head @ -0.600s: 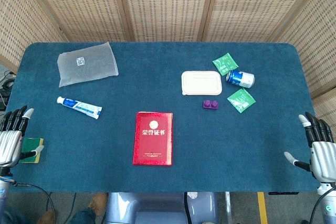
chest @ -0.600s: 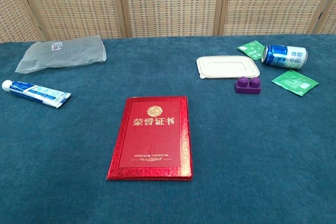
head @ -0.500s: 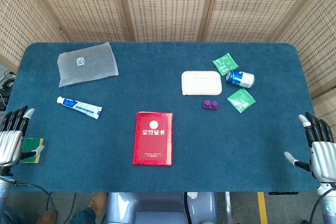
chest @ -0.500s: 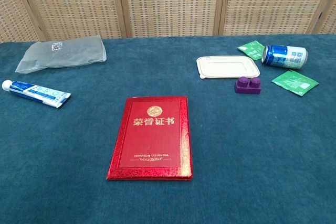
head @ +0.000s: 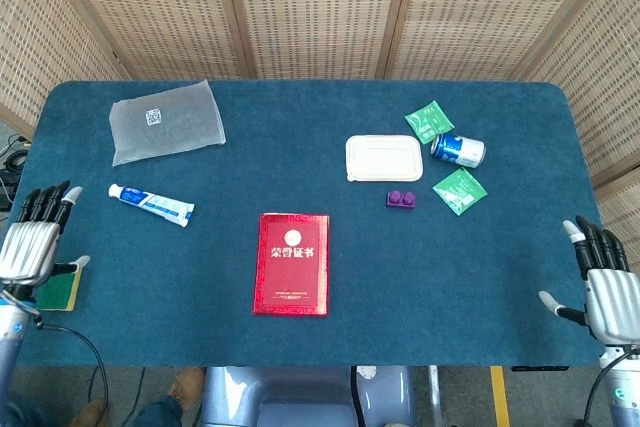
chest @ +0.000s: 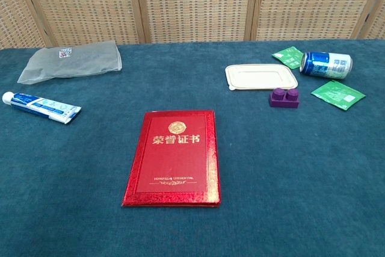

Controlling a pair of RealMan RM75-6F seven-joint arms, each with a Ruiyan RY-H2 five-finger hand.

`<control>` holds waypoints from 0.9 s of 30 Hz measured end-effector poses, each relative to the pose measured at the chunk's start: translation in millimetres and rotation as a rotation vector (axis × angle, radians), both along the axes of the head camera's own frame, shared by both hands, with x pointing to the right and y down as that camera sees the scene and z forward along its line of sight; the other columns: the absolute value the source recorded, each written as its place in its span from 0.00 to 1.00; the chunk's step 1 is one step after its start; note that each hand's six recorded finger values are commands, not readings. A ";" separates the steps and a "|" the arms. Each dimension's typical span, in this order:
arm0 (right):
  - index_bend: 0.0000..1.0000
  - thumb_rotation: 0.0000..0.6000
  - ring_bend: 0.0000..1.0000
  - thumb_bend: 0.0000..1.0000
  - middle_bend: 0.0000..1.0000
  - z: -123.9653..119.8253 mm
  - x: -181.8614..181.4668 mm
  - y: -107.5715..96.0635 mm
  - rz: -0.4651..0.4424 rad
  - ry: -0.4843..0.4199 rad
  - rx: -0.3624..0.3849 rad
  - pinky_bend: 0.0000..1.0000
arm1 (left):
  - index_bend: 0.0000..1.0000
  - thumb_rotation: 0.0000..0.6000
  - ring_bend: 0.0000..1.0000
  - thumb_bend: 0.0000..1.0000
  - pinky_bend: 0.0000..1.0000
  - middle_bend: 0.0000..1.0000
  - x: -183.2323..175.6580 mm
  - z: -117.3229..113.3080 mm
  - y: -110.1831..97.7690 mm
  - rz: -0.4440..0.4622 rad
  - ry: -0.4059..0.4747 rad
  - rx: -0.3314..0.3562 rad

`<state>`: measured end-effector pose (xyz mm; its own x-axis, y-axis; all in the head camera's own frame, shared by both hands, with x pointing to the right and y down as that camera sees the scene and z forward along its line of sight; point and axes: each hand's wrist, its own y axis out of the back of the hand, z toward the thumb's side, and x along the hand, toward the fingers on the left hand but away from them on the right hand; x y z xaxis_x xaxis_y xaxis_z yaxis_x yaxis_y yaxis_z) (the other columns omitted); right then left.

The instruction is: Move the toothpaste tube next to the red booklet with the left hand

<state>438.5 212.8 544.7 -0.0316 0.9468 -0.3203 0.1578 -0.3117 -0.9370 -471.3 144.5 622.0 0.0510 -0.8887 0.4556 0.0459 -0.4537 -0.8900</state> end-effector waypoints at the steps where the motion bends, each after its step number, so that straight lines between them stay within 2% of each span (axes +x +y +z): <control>1: 0.00 1.00 0.00 0.00 0.00 0.9 0.8 -0.6 0.004 0.004 -0.001 0.00 | 0.02 1.00 0.02 0.06 0.06 0.07 1.0 9.0 -9.3 0.017 -0.012 -0.020; 7: 0.00 1.00 0.00 0.00 0.00 6.5 6.8 -1.9 0.027 0.033 -0.014 0.00 | 0.11 1.00 0.09 0.09 0.15 0.13 9.0 55.4 -55.7 0.079 -0.058 -0.112; 9: 0.00 1.00 0.00 0.00 0.00 9.0 8.8 -1.2 0.034 0.042 -0.021 0.00 | 0.18 1.00 0.14 0.11 0.19 0.19 15.1 68.6 -65.6 0.093 -0.066 -0.138; 11: 0.00 1.00 0.00 0.00 0.00 11.6 11.2 -0.4 0.041 0.050 -0.030 0.00 | 0.22 1.00 0.16 0.12 0.22 0.22 23.5 82.3 -74.3 0.110 -0.075 -0.161; 19: 0.00 1.00 0.00 0.00 0.00 16.3 20.7 -0.6 0.070 0.070 -0.039 0.00 | 0.27 1.00 0.21 0.15 0.28 0.26 46.3 119.6 -90.9 0.155 -0.121 -0.228; 25: 0.00 1.00 0.00 0.00 0.00 20.5 24.9 -1.0 0.080 0.075 -0.052 0.00 | 0.29 1.00 0.22 0.18 0.30 0.27 56.0 132.0 -95.4 0.168 -0.136 -0.248; 27: 0.00 1.00 0.00 0.00 0.00 20.9 25.3 -1.6 0.083 0.071 -0.051 0.00 | 0.34 1.00 0.26 0.23 0.32 0.31 58.3 135.2 -96.6 0.171 -0.142 -0.256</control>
<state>463.9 211.2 565.6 -0.1335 0.9224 -0.3625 0.1185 -0.3483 -0.9299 -413.0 47.9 757.2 0.1090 -0.7284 0.6764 0.2559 -0.6369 -0.7272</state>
